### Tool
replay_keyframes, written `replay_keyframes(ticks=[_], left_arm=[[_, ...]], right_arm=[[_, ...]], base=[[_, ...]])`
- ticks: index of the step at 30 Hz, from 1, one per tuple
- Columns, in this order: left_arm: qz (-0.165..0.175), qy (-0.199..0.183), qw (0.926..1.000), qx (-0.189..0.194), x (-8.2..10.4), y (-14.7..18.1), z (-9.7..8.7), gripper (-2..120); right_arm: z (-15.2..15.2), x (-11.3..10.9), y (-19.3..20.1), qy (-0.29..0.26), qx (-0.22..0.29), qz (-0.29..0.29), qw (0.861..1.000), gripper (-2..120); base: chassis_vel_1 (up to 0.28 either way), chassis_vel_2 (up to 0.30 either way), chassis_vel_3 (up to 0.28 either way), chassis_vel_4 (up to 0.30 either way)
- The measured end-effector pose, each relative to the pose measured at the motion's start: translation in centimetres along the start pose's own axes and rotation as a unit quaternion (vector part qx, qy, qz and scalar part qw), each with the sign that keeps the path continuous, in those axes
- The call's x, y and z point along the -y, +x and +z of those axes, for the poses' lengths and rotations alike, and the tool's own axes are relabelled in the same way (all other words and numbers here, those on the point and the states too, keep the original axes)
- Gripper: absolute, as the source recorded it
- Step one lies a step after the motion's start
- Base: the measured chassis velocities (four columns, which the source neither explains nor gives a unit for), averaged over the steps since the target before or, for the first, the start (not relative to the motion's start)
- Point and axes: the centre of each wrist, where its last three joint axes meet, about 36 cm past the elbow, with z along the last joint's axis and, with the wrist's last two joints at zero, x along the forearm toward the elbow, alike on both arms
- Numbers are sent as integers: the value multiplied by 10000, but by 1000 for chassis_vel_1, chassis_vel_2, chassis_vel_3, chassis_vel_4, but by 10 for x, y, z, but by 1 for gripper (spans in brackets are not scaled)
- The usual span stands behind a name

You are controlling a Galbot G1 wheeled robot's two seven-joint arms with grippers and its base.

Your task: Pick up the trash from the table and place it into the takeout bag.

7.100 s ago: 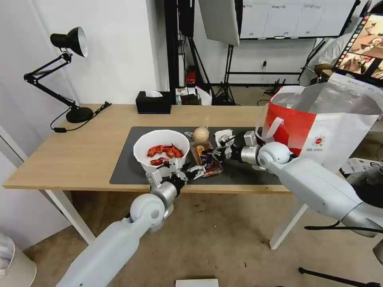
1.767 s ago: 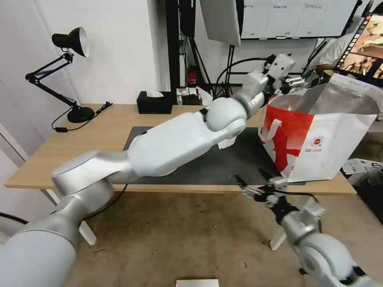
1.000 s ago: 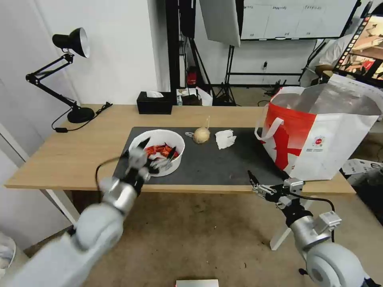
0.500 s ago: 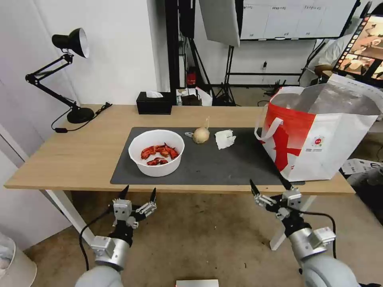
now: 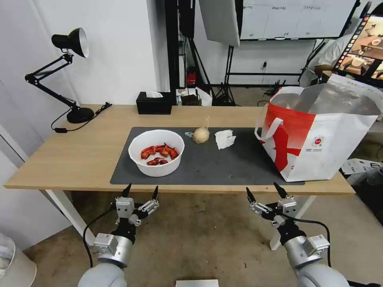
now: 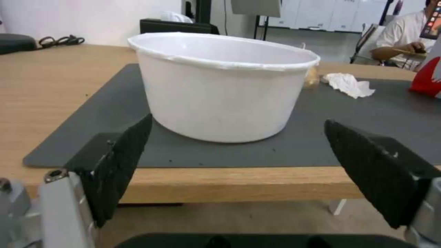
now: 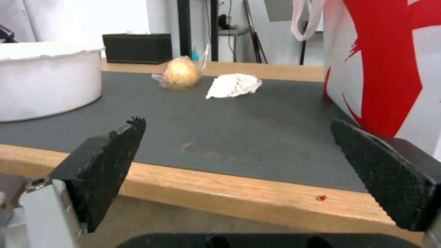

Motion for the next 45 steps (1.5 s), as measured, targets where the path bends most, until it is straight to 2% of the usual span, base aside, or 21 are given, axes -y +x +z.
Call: replay_keyframes(ticks=[35, 43, 45], left_arm=[[40, 7, 10000, -66, 0, -1, 3, 100], [50, -23, 10000, -31, -2, -3, 1, 100], [40, -23, 10000, -27, -2, -2, 0, 100]], right_arm=[[-2, -1, -9, 3, -19, -186, 9998, 100], [-41, 8, -71, -66, -23, -835, 9965, 100], [-52, 16, -101, 11, -103, -1003, 9949, 100]], base=[[0, 0, 0, 0], [0, 0, 0, 0], [0, 0, 0, 0]])
